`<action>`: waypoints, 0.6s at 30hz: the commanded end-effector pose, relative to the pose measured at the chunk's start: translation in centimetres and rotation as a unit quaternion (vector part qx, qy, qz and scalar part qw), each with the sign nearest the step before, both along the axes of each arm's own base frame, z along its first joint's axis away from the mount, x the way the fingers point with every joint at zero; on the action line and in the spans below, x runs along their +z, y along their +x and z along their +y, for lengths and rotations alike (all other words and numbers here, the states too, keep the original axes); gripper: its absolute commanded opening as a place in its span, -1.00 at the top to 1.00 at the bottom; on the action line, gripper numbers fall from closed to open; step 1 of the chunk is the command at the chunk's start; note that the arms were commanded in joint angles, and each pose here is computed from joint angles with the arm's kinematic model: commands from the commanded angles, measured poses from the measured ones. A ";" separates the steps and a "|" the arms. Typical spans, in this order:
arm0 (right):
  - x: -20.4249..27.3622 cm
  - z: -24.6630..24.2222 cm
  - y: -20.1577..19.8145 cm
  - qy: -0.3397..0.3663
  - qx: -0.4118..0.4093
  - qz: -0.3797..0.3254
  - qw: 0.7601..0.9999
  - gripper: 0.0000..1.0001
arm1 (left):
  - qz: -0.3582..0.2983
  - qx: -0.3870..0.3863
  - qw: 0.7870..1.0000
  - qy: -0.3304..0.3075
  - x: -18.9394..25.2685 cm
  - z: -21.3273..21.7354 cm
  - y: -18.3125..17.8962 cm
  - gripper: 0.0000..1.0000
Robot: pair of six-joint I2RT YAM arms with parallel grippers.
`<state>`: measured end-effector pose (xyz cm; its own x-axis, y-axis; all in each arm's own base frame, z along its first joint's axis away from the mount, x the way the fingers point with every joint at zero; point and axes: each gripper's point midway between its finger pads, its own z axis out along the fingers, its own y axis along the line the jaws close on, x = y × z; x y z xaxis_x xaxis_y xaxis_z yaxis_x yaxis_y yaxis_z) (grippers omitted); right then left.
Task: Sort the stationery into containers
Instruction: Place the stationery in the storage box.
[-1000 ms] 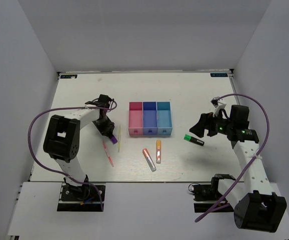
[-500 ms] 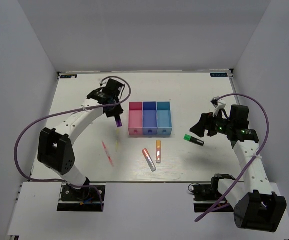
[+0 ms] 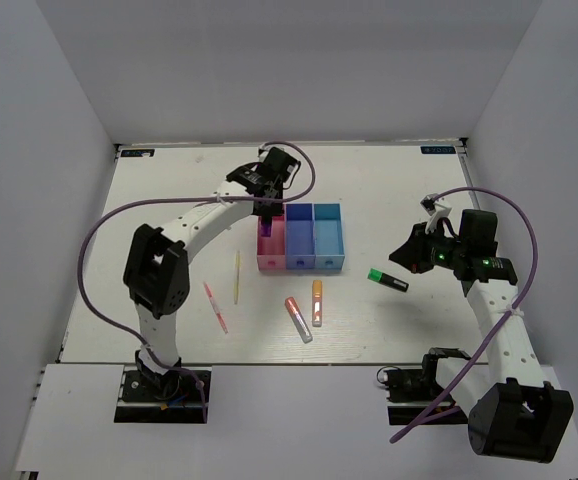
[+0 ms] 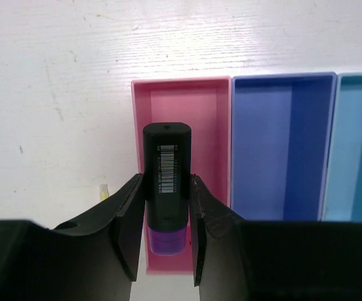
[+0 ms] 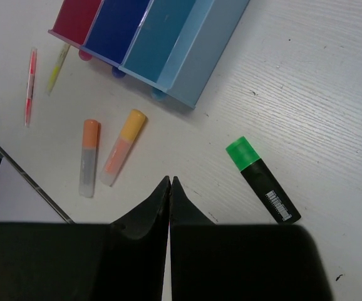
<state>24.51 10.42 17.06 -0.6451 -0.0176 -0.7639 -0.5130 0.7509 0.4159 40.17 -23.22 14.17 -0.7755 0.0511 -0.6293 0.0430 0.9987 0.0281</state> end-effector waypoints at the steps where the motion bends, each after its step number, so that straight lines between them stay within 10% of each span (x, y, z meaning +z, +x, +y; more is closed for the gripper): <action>1: 1.1 0.1 0.5 0.001 0.006 -0.024 1.000 0.98 | -0.032 -0.003 0.999 0.024 1.7 0.0 1.7 0.88; 18: 0.9 0.1 0.4 0.002 0.006 -0.019 1.000 0.58 | -0.015 -0.014 1.000 0.001 1.1 -1.4 0.7 -0.22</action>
<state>24.50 10.41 17.06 -0.6444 -0.0187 -0.7645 -0.5140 0.7508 0.4148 40.89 -23.78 12.08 -0.7872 0.1000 -0.6086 0.0608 0.9945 0.0848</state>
